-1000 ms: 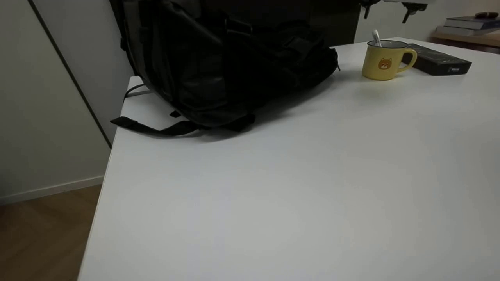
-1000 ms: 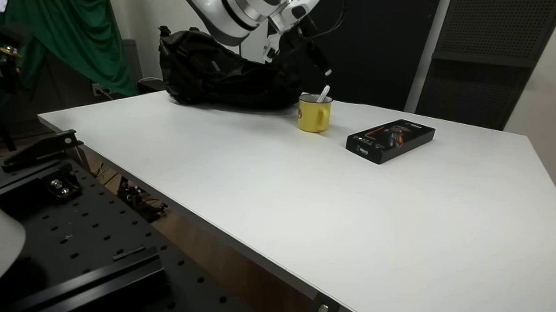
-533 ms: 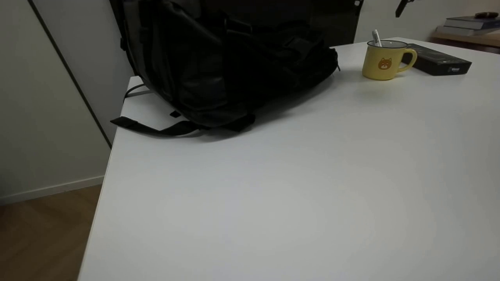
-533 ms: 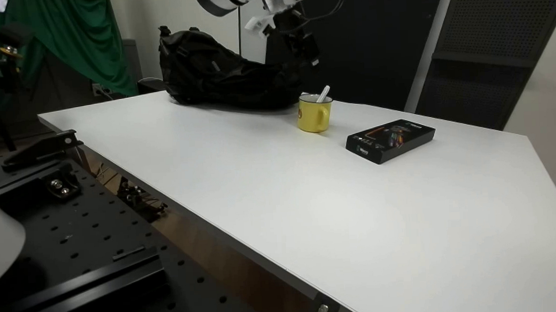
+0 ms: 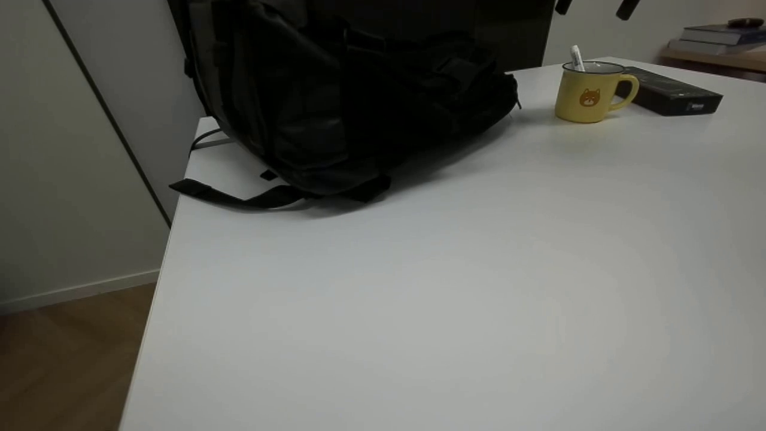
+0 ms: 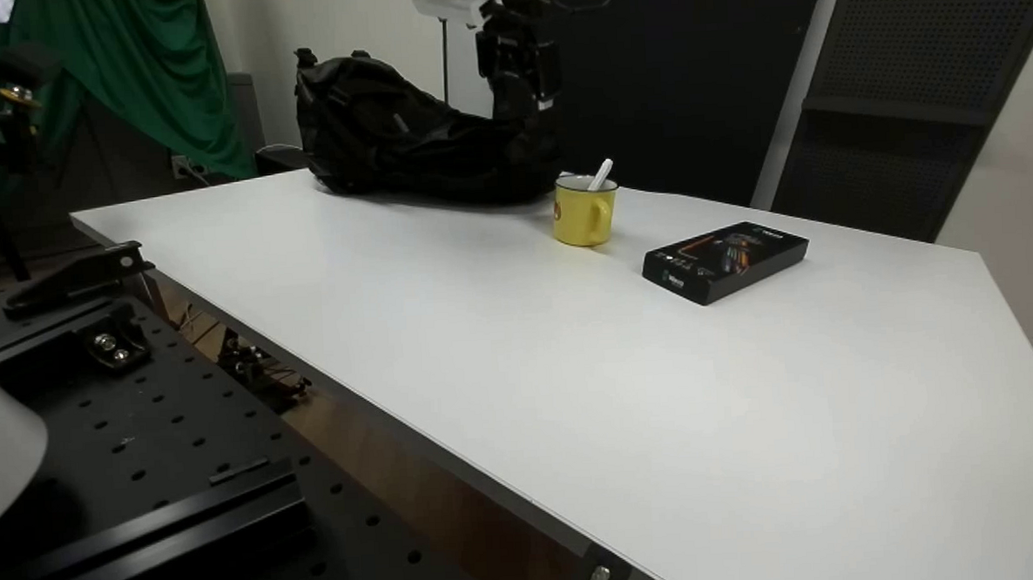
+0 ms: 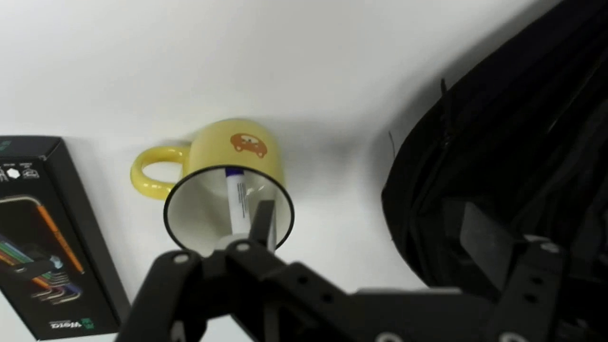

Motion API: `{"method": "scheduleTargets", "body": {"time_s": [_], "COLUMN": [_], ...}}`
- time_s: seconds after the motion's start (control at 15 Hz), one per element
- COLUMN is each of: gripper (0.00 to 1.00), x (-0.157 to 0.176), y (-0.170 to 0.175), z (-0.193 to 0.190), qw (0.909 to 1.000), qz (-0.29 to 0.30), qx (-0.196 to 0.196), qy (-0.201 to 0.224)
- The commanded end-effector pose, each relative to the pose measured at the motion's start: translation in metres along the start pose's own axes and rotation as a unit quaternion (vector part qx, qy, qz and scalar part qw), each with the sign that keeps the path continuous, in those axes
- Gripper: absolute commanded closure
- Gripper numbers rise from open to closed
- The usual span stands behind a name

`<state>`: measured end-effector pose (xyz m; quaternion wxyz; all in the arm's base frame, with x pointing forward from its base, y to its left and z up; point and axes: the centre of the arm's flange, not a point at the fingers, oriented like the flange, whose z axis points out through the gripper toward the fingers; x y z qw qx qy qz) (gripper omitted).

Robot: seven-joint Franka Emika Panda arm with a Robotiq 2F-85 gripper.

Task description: Put the marker in the yellow cup

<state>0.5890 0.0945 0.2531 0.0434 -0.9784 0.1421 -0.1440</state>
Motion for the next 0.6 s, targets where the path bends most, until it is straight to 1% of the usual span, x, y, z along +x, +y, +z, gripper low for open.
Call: {"method": "scheduleTargets", "body": {"time_s": [0.0,0.13,0.33,0.4,0.47,0.53], "gripper": [0.0,0.0,0.0,0.0,0.0,0.0], "x": [-0.005,-0.009,-0.017,-0.023,-0.025,-0.026], "y": [0.022,0.029,0.043,0.044,0.049,0.051], "z": [-0.013,-0.013,-0.007,-0.002,-0.001,-0.001], "qw": [0.9946,0.9863,0.9686,0.9762,0.9723,0.9706], "qz": [-0.044,-0.056,-0.047,-0.055,-0.054,-0.054], "qx": [0.017,-0.006,-0.073,-0.045,-0.058,-0.064], "qy": [-0.093,-0.155,-0.233,-0.205,-0.22,-0.226]}}
